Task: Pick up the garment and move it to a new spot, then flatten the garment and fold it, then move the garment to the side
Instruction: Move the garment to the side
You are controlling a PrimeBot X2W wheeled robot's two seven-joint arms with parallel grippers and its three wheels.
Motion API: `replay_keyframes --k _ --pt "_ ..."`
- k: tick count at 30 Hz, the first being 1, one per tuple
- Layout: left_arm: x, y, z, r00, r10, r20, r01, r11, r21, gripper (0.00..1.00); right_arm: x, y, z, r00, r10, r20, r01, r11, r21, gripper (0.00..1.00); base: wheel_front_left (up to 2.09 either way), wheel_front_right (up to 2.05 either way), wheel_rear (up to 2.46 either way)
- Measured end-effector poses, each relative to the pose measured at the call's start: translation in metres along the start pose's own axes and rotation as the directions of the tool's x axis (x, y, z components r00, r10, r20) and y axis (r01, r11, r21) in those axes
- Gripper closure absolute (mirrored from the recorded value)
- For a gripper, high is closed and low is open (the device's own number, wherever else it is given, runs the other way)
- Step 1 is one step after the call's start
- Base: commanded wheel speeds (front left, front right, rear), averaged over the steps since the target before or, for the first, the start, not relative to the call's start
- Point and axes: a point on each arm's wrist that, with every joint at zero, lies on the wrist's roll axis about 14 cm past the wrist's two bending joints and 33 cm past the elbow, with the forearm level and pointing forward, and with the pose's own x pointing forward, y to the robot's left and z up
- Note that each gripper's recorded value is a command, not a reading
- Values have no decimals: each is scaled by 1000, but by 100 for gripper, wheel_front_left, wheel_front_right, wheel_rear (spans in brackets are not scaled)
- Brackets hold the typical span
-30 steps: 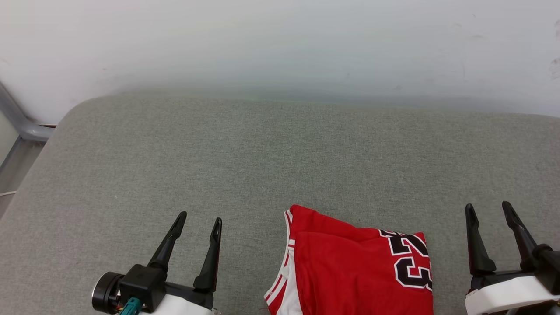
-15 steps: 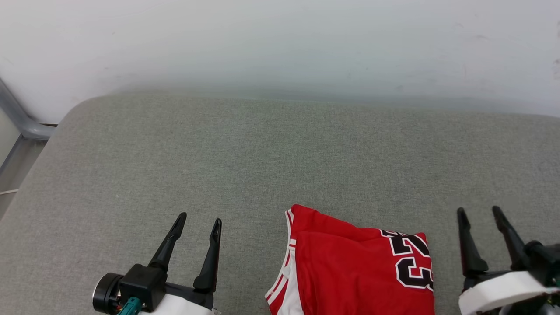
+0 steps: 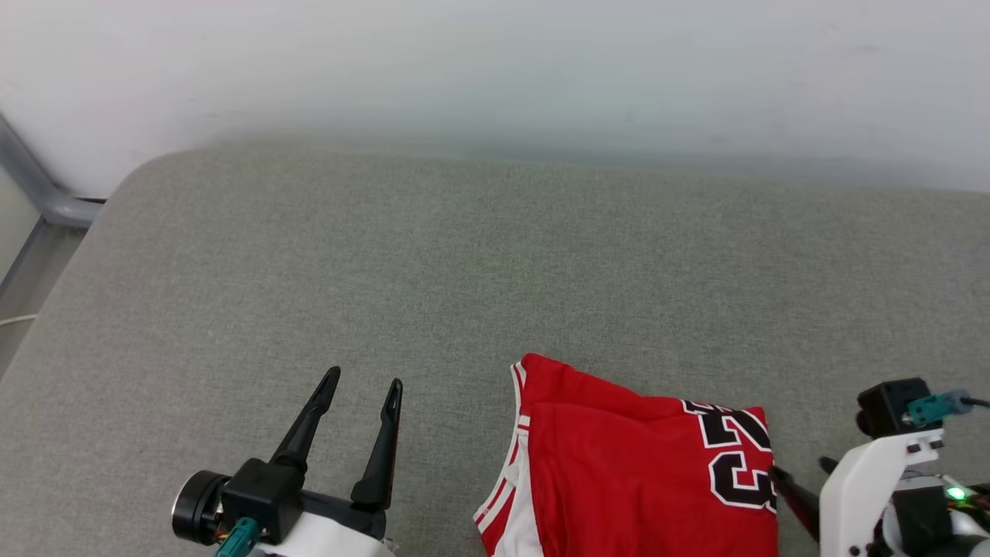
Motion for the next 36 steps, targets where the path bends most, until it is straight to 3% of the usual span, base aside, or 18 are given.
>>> replay_keyframes --k 8,16,24,25,26,36 --pt "6 6 -7 1000 16 -22 -16 1000 7 0 15 -4 -27 977 -22 -214 27 999 18 0 0 0 0" --pt "7 15 -15 998 43 -48 -42 999 15 0 41 13 -43 958 31 -284 -21 999 40 0 0 0 0" --pt "8 17 -17 997 46 -57 -45 999 23 0 56 22 -71 926 43 -374 -53 998 -17 0 0 0 0" --pt "8 17 -18 997 46 -58 -45 999 24 0 56 23 -72 925 42 -377 -56 998 -25 55 0 0 0" --pt "8 17 -17 997 45 -57 -44 999 25 0 57 23 -73 926 42 -376 -61 997 -37 98 0 0 0" --pt "11 11 -11 999 19 -34 -18 1000 24 0 56 10 -39 974 -10 -228 -33 982 -187 100 0 0 0"
